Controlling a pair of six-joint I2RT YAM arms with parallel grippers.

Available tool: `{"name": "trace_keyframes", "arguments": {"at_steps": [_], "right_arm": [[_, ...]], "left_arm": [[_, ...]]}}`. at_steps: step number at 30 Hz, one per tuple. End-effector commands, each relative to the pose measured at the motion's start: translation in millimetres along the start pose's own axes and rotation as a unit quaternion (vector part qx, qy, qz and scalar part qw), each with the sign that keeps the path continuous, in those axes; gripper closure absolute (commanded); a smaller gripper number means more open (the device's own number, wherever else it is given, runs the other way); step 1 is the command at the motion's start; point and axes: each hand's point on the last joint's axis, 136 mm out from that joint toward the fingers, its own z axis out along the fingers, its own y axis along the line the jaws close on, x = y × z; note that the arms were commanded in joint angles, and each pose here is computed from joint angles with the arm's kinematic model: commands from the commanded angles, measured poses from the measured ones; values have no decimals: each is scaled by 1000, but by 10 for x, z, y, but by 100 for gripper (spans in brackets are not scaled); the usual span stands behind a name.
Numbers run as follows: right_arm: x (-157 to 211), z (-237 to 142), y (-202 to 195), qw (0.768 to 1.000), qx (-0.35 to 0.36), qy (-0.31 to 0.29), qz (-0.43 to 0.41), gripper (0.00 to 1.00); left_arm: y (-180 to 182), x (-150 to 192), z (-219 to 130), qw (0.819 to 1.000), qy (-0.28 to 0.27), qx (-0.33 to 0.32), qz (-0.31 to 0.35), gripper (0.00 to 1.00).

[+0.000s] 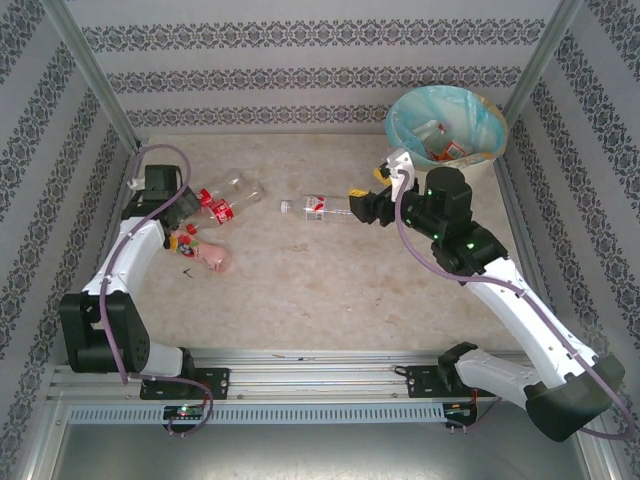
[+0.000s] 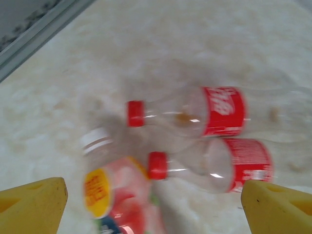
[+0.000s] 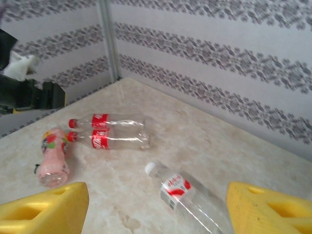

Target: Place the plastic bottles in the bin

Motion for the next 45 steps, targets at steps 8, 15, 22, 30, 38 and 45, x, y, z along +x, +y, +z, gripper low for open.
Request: {"name": "trace_keyframes", "arguments": {"at_steps": [8, 15, 22, 30, 38, 45], "right_arm": [[-69, 149, 248, 998, -31, -12, -52, 25], [-32, 147, 281, 998, -37, -29, -51, 24], [6, 188, 372, 997, -59, -13, -43, 25], [145, 271, 377, 997, -59, -5, -41, 24], [292, 299, 381, 998, -56, 10, -36, 24], [305, 300, 397, 998, -58, 11, -31, 24]], "left_arm": [[367, 230, -96, 998, 42, -37, -5, 6], [473, 347, -165, 998, 48, -46, -19, 5], [425, 799, 5, 990, 127, -22, -59, 6], [342, 1254, 280, 978, 195, 6, -68, 7], [216, 1327, 436, 973, 220, 11, -67, 8], [87, 844, 96, 985, 156, 37, -60, 9]]}}
